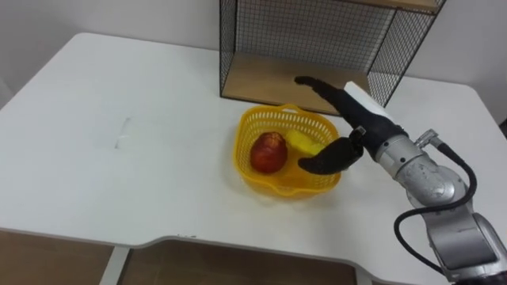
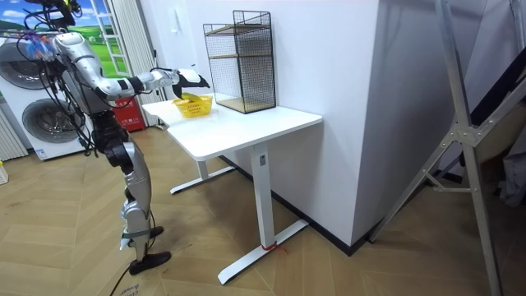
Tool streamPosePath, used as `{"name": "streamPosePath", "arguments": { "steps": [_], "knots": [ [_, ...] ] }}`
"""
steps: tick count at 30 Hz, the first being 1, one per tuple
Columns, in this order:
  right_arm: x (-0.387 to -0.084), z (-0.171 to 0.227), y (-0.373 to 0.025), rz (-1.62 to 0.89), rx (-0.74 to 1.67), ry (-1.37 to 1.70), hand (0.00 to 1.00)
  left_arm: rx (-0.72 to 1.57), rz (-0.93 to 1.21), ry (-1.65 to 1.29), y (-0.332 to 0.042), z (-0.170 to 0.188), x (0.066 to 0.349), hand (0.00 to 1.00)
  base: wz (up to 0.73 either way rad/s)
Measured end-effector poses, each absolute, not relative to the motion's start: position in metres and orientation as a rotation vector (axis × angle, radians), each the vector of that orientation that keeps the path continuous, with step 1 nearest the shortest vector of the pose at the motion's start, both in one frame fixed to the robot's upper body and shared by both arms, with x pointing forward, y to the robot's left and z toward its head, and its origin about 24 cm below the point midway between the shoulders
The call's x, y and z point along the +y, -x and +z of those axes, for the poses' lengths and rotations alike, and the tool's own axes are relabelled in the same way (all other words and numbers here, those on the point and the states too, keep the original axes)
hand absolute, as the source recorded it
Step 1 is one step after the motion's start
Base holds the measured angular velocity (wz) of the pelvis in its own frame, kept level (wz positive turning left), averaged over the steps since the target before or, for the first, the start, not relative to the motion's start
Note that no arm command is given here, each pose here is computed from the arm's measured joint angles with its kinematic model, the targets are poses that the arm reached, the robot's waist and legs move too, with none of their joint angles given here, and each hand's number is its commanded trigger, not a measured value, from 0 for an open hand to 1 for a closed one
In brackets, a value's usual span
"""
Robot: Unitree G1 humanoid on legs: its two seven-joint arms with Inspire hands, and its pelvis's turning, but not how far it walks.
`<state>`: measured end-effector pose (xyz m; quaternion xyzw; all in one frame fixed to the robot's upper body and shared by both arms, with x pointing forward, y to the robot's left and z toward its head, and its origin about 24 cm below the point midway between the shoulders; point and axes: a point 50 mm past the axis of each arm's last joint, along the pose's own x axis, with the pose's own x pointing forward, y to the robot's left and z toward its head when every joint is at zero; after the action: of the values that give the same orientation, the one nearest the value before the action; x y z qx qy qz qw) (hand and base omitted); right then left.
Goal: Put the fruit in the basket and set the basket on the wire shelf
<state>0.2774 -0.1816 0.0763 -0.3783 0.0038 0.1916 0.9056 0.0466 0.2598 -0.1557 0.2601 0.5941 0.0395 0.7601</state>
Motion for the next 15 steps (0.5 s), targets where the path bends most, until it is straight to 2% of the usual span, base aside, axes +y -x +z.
{"name": "streamPosePath", "arguments": {
  "steps": [11,15],
  "knots": [
    [-0.1821,0.0759,-0.2769,0.393,0.008,0.767,0.0,1.29,0.087,-0.568,-0.0471,-0.1555,0.2598,0.0,0.0],
    [-0.1817,0.0751,-0.2755,0.399,0.004,0.677,0.0,1.283,0.107,-0.584,-0.0473,-0.155,0.2607,0.0,0.0]
  ]
}}
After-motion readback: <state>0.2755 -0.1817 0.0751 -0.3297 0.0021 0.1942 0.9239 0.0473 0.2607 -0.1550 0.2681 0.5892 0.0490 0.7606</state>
